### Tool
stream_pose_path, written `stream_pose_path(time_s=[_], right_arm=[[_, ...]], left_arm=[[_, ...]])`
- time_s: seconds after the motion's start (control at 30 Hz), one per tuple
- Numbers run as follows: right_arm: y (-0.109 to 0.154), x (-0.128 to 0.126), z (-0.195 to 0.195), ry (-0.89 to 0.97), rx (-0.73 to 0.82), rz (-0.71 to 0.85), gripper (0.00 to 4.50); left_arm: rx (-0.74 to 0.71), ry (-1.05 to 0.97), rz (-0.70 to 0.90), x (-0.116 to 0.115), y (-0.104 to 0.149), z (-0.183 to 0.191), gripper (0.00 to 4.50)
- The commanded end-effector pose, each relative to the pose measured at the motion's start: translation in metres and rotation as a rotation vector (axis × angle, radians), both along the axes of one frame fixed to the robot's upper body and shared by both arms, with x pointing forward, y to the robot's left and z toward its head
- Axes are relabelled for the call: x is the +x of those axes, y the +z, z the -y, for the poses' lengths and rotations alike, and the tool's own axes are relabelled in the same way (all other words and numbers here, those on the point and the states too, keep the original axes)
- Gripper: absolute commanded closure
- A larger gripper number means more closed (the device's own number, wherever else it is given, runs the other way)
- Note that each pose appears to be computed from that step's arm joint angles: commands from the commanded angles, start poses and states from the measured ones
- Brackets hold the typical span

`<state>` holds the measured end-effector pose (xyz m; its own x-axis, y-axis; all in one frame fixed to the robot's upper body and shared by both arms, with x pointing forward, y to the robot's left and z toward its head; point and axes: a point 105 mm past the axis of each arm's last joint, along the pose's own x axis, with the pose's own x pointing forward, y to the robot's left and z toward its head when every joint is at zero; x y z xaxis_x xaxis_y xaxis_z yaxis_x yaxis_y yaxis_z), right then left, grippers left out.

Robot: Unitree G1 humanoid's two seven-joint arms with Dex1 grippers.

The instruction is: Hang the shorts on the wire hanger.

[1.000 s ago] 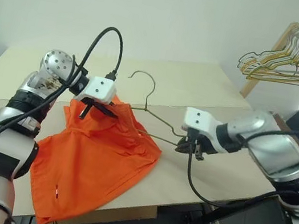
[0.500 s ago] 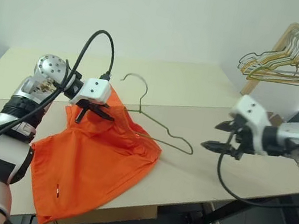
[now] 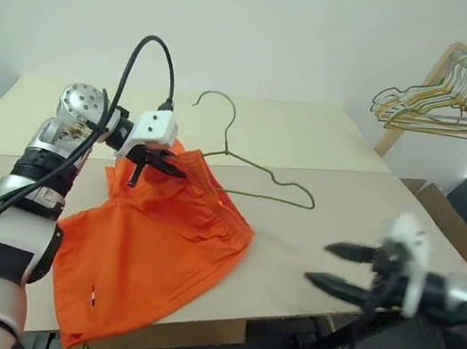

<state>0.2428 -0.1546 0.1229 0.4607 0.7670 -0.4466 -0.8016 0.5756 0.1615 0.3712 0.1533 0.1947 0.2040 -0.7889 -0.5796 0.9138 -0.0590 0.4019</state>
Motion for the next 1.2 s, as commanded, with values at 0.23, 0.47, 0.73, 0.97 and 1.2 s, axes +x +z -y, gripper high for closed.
stream_pose_path(time_s=[0.23, 0.47, 0.73, 0.97, 1.2], right_arm=[[-0.036, 0.055, -0.062, -0.165, 0.206, -0.125, 0.03], [-0.036, 0.062, -0.095, -0.097, 0.286, -0.182, 0.19], [-0.028, 0.061, -0.102, -0.055, 0.346, -0.169, 2.73], [-0.024, 0.065, -0.077, -0.064, 0.282, -0.118, 4.48], [-0.002, 0.065, -0.035, -0.009, 0.071, -0.012, 4.48]], left_arm=[[-0.032, -0.003, 0.060, 0.004, 0.023, 0.003, 4.50], [-0.031, -0.002, 0.065, 0.004, 0.025, 0.003, 4.50], [-0.037, 0.012, 0.074, 0.005, 0.025, 0.000, 4.50], [-0.028, 0.024, 0.067, 0.001, 0.021, -0.009, 4.50], [0.044, 0.023, 0.026, -0.013, 0.009, -0.035, 4.50]])
